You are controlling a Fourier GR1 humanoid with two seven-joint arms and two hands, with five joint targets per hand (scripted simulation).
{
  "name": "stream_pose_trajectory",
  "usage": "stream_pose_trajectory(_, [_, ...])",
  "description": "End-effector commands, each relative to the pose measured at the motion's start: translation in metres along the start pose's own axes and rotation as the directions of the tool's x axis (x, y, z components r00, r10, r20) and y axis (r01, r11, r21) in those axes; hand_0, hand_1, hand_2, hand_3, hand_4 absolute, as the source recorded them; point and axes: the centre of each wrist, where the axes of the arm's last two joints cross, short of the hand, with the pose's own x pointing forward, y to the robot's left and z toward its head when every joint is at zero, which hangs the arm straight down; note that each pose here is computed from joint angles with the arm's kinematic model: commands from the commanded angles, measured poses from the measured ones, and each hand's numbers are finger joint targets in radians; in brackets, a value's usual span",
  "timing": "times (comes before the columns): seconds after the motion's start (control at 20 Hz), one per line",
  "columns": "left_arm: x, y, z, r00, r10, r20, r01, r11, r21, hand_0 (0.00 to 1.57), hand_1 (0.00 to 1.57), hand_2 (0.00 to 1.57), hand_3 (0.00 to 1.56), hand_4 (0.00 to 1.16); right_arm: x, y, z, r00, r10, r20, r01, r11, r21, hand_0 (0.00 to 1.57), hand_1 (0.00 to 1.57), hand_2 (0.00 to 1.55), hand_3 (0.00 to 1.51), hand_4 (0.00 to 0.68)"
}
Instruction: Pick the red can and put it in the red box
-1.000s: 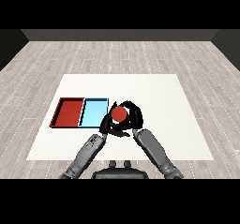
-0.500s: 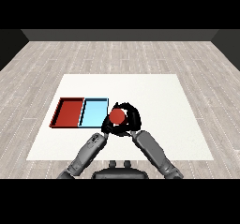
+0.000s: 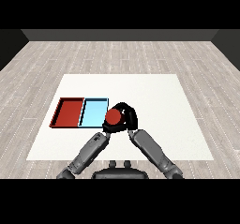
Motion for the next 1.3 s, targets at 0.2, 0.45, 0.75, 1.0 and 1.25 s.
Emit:
stream_pose_trajectory(0.2, [-0.013,0.003,-0.0191,0.999,-0.026,-0.03,0.028,0.998,0.055,1.57,1.57,1.56,1.48,1.12,0.008,0.001,-0.011,0.9999,-0.006,0.01,0.006,1.0,-0.003,1.49,1.49,1.44,1.39,0.649])
stream_pose_trajectory(0.45, [0.009,-0.008,-0.0124,0.999,-0.044,0.032,0.041,0.995,0.096,1.57,1.57,1.56,1.48,1.14,0.009,-0.011,-0.004,1.0,-0.005,-0.003,0.005,1.0,-0.001,1.49,1.49,1.44,1.39,0.642])
stream_pose_trajectory(0.75, [0.004,0.004,-0.0071,0.989,-0.024,0.147,0.007,0.993,0.117,1.57,1.57,1.57,1.51,1.15,-0.001,0.008,-0.013,0.9973,0.029,-0.067,-0.028,0.9996,0.006,0.92,0.92,0.93,0.53,0.0])
stream_pose_trajectory(1.0, [-0.005,0.001,-0.0022,0.988,-0.02,0.153,0.0,0.992,0.126,1.57,1.57,1.57,1.51,1.15,-0.004,-0.001,0.0,0.9929,0.063,-0.101,-0.062,0.9979,0.019,0.0,0.0,0.0,0.0,0.0])
stream_pose_trajectory(1.25, [0.011,0.031,-0.0014,0.987,-0.082,0.135,0.062,0.987,0.151,1.57,1.57,1.57,1.5,1.14,-0.005,-0.008,-0.006,0.9907,0.037,-0.131,-0.037,0.9993,0.004,0.0,0.0,0.0,0.0,0.0])
